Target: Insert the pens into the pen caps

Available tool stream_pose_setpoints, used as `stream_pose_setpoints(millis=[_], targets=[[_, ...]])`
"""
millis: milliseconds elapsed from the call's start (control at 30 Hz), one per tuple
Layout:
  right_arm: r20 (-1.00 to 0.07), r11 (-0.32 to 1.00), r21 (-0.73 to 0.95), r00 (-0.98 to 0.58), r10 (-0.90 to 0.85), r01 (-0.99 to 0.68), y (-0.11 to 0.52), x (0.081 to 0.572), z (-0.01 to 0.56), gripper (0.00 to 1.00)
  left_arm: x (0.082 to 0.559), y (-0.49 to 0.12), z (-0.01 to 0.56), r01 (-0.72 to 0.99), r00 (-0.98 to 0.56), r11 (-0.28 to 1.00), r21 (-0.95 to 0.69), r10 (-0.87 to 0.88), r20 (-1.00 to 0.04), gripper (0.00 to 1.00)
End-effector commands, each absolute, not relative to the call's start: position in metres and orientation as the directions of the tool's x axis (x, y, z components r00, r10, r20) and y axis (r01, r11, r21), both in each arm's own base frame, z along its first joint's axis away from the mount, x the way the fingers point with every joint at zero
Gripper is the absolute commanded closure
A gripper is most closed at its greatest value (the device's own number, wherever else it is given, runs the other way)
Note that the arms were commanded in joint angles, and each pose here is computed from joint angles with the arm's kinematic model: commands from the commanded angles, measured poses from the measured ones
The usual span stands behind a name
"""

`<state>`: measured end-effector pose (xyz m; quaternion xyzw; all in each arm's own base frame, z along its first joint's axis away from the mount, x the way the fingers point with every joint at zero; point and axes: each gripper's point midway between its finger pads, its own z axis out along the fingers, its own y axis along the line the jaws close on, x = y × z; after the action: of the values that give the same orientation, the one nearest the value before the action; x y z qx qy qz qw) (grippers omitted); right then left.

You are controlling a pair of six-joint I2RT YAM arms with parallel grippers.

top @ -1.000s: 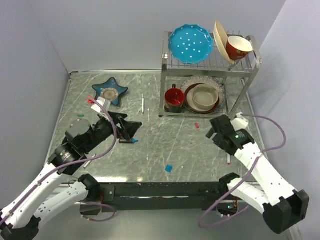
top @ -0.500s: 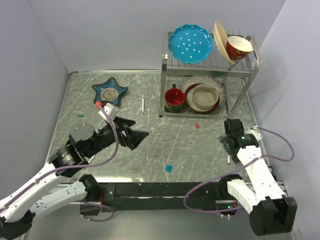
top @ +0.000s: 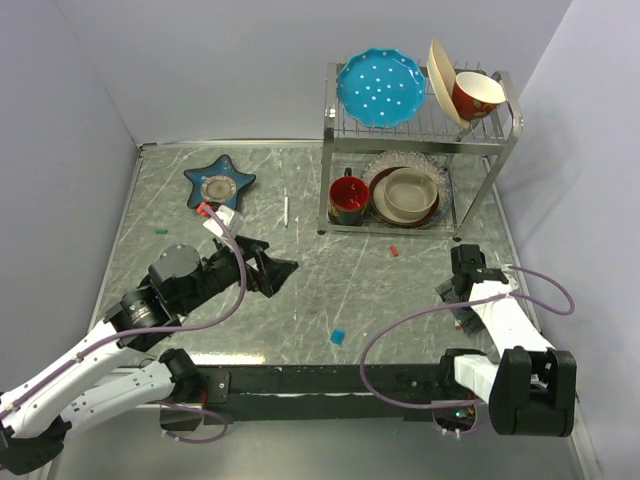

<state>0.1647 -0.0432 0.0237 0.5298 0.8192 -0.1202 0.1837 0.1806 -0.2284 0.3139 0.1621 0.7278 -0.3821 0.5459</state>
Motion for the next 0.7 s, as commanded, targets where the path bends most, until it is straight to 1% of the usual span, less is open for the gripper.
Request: stream_pose_setpoints(millis=[0,167,233,300,433,567,667], targets=[[-0.441,0.407,-0.014,-0.371,0.817,0.913,-0.049,0.173,0.026,0.02,0.188,-0.214,0.331,0.609,-0.299,0.702,-0.369,-0.228,-0.927,0.01],[-0.442,0.419,-0.058,-0.400,0.803,0.906,-0.056,0.178,0.028,0.02,0.188,-0.212,0.331,0.603,-0.300,0.706,-0.371,-0.230,-0.926,0.01],[-0.460,0.437,-0.016,-0.395,0.795,0.899,-0.056,0.187,0.031,0.03,0.187,-0.212,0.332,0.603,-0.299,0.705,-0.373,-0.234,-0.925,0.01],[-0.459,0.505,0.059,-0.426,0.780,0.861,-0.048,0.203,0.035,0.04,0.187,-0.210,0.334,0.599,-0.294,0.707,-0.377,-0.243,-0.924,0.01],[-0.464,0.577,0.144,-0.460,0.757,0.804,-0.038,0.219,0.040,0.11,0.189,-0.207,0.333,0.588,-0.286,0.721,-0.368,-0.240,-0.928,0.01],[-0.458,0.624,0.154,-0.504,0.732,0.766,-0.034,0.228,0.040,0.16,0.190,-0.209,0.332,0.591,-0.290,0.719,-0.364,-0.232,-0.929,0.01],[-0.440,0.650,0.155,-0.537,0.720,0.744,-0.030,0.233,0.039,0.26,0.190,-0.211,0.331,0.594,-0.293,0.717,-0.366,-0.231,-0.928,0.00]])
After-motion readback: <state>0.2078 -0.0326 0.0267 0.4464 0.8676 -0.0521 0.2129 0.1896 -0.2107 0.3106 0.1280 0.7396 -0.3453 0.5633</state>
